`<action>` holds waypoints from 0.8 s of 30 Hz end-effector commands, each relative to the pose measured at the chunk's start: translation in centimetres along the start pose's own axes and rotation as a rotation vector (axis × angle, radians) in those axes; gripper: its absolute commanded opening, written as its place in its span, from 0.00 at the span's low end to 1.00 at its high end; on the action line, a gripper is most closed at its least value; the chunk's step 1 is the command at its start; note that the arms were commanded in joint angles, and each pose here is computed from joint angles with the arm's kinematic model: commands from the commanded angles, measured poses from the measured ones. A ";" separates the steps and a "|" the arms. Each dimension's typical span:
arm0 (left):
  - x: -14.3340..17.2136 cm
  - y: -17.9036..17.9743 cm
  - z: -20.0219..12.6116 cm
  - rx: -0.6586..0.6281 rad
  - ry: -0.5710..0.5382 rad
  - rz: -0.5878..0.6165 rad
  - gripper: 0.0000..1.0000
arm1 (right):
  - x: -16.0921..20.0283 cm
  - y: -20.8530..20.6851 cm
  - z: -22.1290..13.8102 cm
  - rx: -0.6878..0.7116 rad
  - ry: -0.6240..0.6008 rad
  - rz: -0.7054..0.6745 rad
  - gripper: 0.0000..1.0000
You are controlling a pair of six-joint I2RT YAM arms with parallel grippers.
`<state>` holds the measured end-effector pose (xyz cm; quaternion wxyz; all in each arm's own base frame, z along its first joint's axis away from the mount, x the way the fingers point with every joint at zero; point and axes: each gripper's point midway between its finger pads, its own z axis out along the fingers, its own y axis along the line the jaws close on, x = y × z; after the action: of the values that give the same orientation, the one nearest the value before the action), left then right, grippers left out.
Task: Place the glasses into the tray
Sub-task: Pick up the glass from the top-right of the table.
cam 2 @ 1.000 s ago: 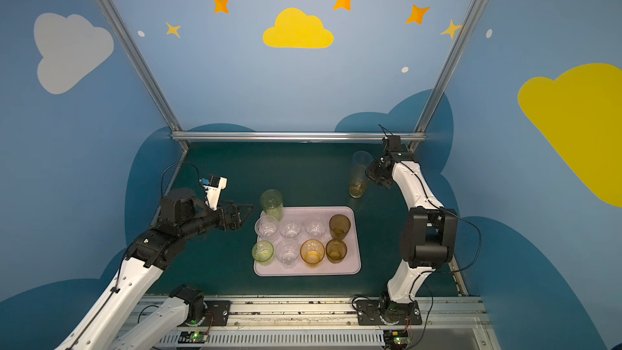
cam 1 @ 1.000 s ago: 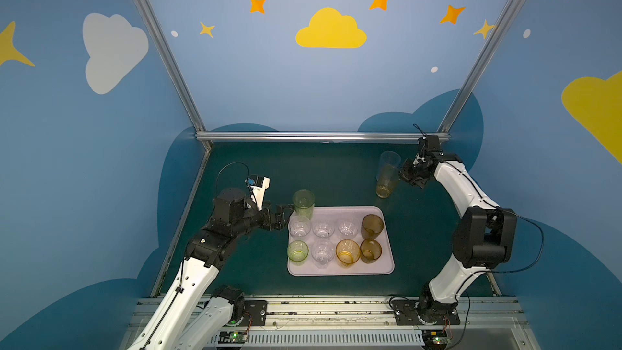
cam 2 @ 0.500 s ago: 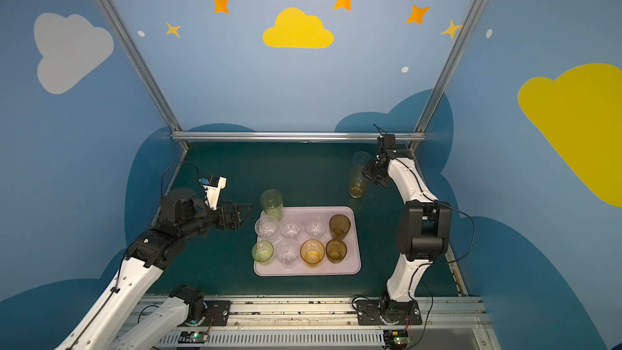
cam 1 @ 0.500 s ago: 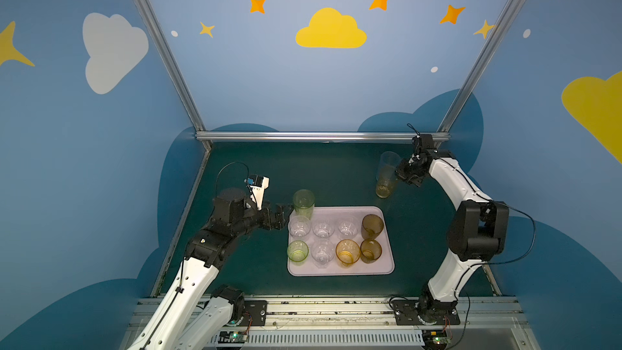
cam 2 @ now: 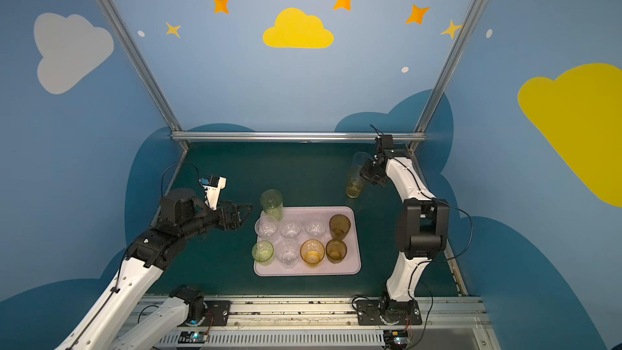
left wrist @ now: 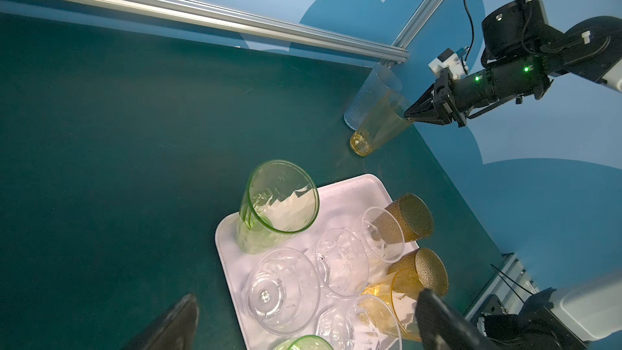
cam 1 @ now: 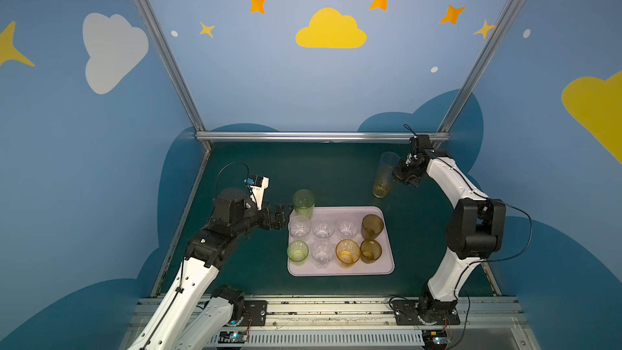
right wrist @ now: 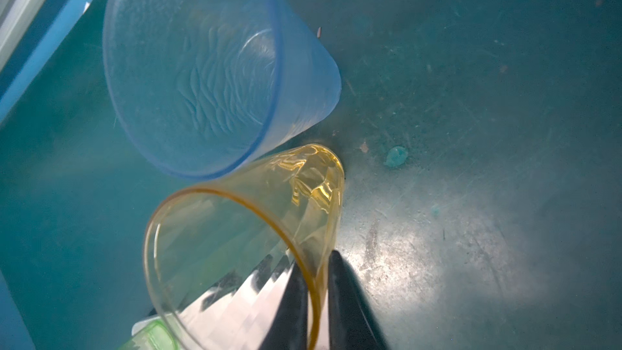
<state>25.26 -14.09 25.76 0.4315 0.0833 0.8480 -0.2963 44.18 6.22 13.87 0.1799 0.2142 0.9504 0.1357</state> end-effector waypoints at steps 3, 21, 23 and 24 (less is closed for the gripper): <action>0.3 0.3 0.1 -0.014 0.007 0.014 1.00 | 0.5 1.6 -0.3 -0.043 0.028 -0.029 0.03; 0.1 1.0 -0.1 -0.060 0.000 0.002 1.00 | 2.0 4.8 -3.0 -0.105 0.018 -0.098 0.00; 0.0 0.8 -0.2 -0.048 -0.002 -0.001 1.00 | 2.5 5.2 -3.5 -0.118 0.012 -0.107 0.00; 0.0 0.7 -0.1 -0.045 -0.002 -0.006 1.00 | 2.8 5.6 -3.8 -0.128 0.010 -0.113 0.00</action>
<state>25.57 -13.45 25.22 0.4306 0.0705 0.8559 -0.2777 42.94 10.73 15.44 0.1686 0.1612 0.9581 0.1663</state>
